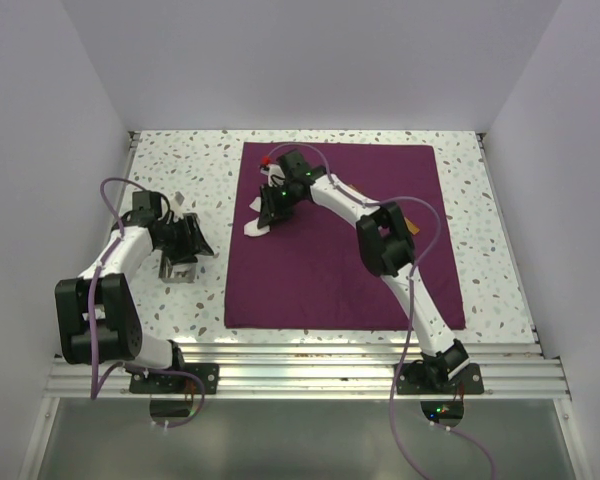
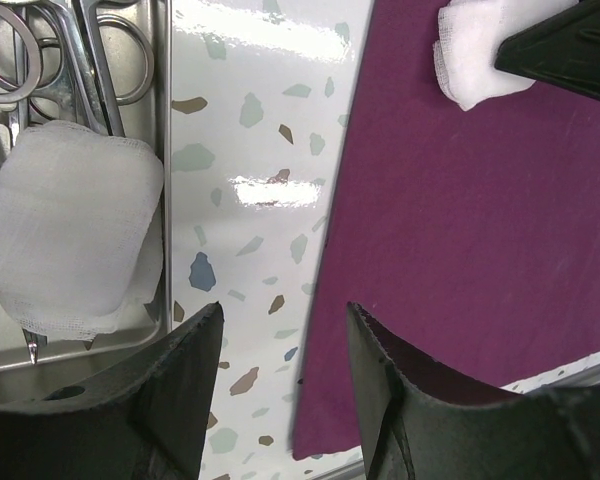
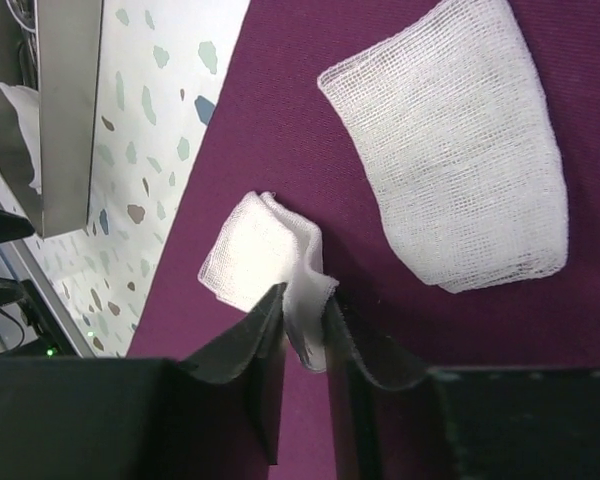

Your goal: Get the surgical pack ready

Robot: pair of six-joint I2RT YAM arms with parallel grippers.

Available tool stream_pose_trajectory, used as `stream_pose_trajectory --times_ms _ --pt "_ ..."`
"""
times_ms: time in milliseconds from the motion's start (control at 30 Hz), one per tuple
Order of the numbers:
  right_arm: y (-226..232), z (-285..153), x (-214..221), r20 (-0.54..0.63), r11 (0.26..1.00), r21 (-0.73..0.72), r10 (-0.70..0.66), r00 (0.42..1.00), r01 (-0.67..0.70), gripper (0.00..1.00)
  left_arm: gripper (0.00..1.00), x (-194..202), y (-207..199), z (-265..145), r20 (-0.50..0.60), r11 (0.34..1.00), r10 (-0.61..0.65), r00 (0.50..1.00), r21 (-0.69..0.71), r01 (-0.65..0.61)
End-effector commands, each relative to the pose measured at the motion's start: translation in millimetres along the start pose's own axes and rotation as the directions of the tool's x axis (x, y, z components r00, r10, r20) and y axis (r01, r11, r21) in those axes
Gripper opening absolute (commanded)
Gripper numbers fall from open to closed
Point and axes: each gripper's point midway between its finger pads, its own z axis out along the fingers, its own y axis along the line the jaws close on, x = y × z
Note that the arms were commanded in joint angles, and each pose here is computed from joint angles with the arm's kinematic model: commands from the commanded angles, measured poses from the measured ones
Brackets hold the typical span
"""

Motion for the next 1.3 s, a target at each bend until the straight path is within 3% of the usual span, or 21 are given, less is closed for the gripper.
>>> stream_pose_trajectory --times_ms 0,33,167,467,667,1267 --pt "14 -3 -10 0.034 0.999 -0.033 0.002 0.999 -0.001 0.22 0.56 -9 -10 -5 0.051 0.999 0.032 0.998 0.035 -0.034" --pt "17 -7 -15 0.048 1.0 -0.029 0.003 0.999 -0.002 0.14 0.56 -10 -10 -6 0.055 0.999 0.032 0.998 0.035 -0.034" --pt "33 -19 -29 0.096 0.999 -0.046 0.004 0.995 0.001 0.0 0.56 -8 -9 -7 0.055 0.999 0.035 0.998 0.033 -0.037" --pt "72 -60 -82 0.284 0.994 -0.112 0.02 0.959 0.012 0.0 0.56 -5 -9 -7 0.056 0.999 0.032 0.998 0.037 -0.034" --pt "55 -68 -112 0.357 0.991 -0.124 0.092 0.93 -0.05 0.0 0.56 -5 -10 -6 0.054 0.999 0.03 0.998 0.042 -0.033" --pt "4 -37 -123 0.447 0.96 -0.113 0.28 0.85 -0.257 0.0 0.57 -7 -9 0 0.039 0.999 0.023 0.999 0.043 -0.025"
